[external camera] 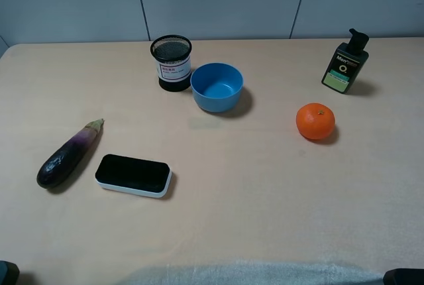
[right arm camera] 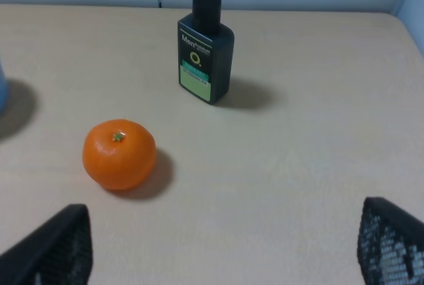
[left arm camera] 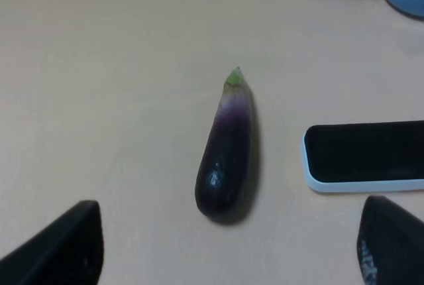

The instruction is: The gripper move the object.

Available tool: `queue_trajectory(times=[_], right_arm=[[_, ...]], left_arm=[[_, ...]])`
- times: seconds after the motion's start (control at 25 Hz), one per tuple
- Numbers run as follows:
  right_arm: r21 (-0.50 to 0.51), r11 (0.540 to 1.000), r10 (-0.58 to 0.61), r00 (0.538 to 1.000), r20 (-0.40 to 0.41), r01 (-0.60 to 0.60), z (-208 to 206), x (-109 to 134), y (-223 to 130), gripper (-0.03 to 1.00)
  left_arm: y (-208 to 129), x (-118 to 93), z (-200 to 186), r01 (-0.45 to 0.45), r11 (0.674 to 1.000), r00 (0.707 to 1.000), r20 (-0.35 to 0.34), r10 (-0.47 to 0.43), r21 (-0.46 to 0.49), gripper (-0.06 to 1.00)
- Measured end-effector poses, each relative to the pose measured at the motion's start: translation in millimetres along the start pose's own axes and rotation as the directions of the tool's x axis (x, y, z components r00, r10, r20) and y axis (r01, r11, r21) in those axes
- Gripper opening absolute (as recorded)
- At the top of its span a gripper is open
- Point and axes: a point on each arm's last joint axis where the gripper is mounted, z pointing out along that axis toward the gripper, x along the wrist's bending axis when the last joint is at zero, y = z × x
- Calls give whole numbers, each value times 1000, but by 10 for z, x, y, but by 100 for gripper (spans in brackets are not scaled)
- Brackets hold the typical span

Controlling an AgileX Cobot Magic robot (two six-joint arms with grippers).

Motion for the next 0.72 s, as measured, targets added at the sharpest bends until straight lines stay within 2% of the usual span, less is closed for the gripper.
queue_trajectory(times=[0.72], right_arm=[[0, 1000, 0, 1000, 0, 0, 0, 0, 0, 61]], left_arm=[[2, 0, 0, 0, 1000, 1000, 0, 0, -2, 77]])
